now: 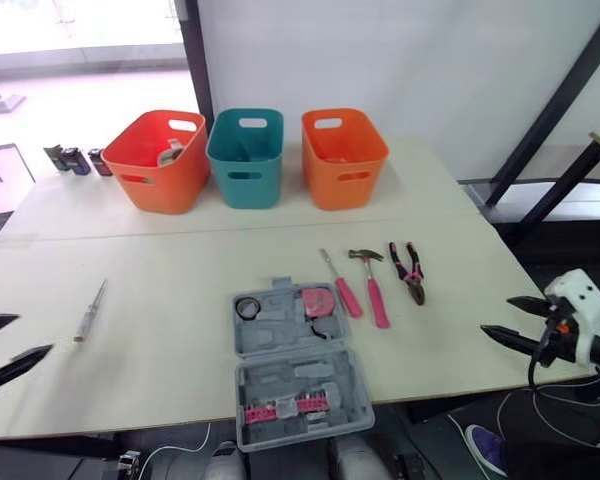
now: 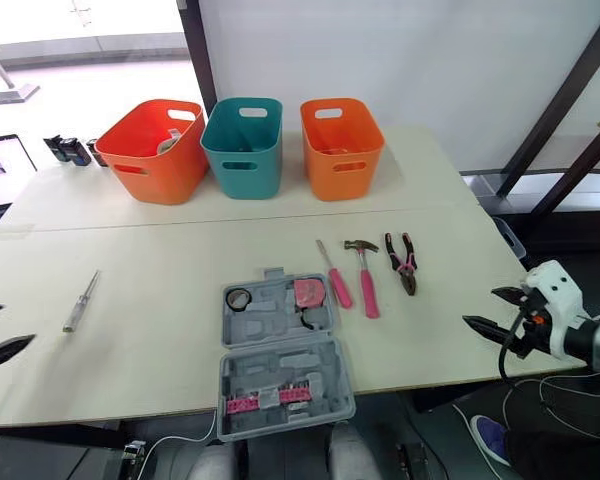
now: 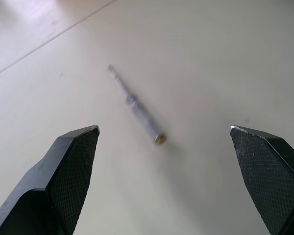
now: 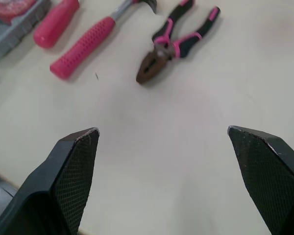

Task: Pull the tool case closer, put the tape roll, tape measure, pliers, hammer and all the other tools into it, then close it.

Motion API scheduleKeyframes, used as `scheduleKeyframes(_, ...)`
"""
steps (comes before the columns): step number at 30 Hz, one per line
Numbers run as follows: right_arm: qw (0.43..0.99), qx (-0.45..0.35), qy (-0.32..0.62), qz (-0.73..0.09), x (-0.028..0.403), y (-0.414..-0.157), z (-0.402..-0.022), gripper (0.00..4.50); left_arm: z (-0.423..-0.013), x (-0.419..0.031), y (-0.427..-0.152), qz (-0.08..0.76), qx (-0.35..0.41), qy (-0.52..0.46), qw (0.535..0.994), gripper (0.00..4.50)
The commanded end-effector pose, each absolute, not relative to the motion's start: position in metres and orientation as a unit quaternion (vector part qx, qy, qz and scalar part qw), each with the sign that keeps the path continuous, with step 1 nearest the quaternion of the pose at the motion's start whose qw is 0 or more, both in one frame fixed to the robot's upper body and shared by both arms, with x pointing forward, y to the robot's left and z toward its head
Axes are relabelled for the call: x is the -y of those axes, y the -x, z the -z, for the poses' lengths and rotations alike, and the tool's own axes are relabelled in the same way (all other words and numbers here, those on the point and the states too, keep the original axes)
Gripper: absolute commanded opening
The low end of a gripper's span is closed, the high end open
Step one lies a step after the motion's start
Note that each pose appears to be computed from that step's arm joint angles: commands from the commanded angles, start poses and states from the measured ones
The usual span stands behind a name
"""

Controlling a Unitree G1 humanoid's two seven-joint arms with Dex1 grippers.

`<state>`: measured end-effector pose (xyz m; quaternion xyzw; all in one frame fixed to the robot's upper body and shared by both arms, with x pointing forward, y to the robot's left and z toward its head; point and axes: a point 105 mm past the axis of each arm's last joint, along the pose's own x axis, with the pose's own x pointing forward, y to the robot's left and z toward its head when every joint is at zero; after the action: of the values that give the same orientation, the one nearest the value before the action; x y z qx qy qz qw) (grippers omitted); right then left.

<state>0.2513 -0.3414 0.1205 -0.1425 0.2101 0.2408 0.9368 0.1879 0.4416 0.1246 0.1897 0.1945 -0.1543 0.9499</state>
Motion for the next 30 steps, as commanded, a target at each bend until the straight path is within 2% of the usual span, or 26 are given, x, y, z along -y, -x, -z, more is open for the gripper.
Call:
scheduleKeyframes(1, 0.942, -0.187, 0.159, -0.228, 0.349, -0.251, -0.133, 4.46, -0.128, -0.453, -0.178, 0.134, -0.195, -0.195, 0.952, 4.50)
scheduleKeyframes(11, 0.942, -0.180, 0.160, -0.233, 0.341, -0.253, -0.130, 4.46, -0.123, -0.449, -0.185, 0.139, -0.187, -0.193, 0.953, 4.50)
scheduleKeyframes(16, 0.948, -0.168, 0.141, -0.231, 0.320, -0.255, -0.133, 4.46, -0.118, -0.421, -0.201, 0.193, -0.164, -0.182, 0.950, 4.50)
scheduleKeyframes(20, 0.954, -0.155, 0.114, -0.229, 0.285, -0.261, -0.137, 4.46, -0.110, -0.367, -0.216, 0.285, -0.143, -0.171, 0.932, 4.50)
scheduleKeyframes(25, 0.972, -0.156, 0.122, -0.129, 0.265, -0.288, -0.128, 4.46, -0.109, -0.283, -0.228, 0.398, -0.102, -0.161, 0.897, 4.50)
scheduleKeyframes(30, 0.979, -0.168, 0.099, -0.053, 0.242, -0.312, -0.111, 4.46, -0.120, -0.223, -0.225, 0.482, -0.067, -0.157, 0.859, 4.50)
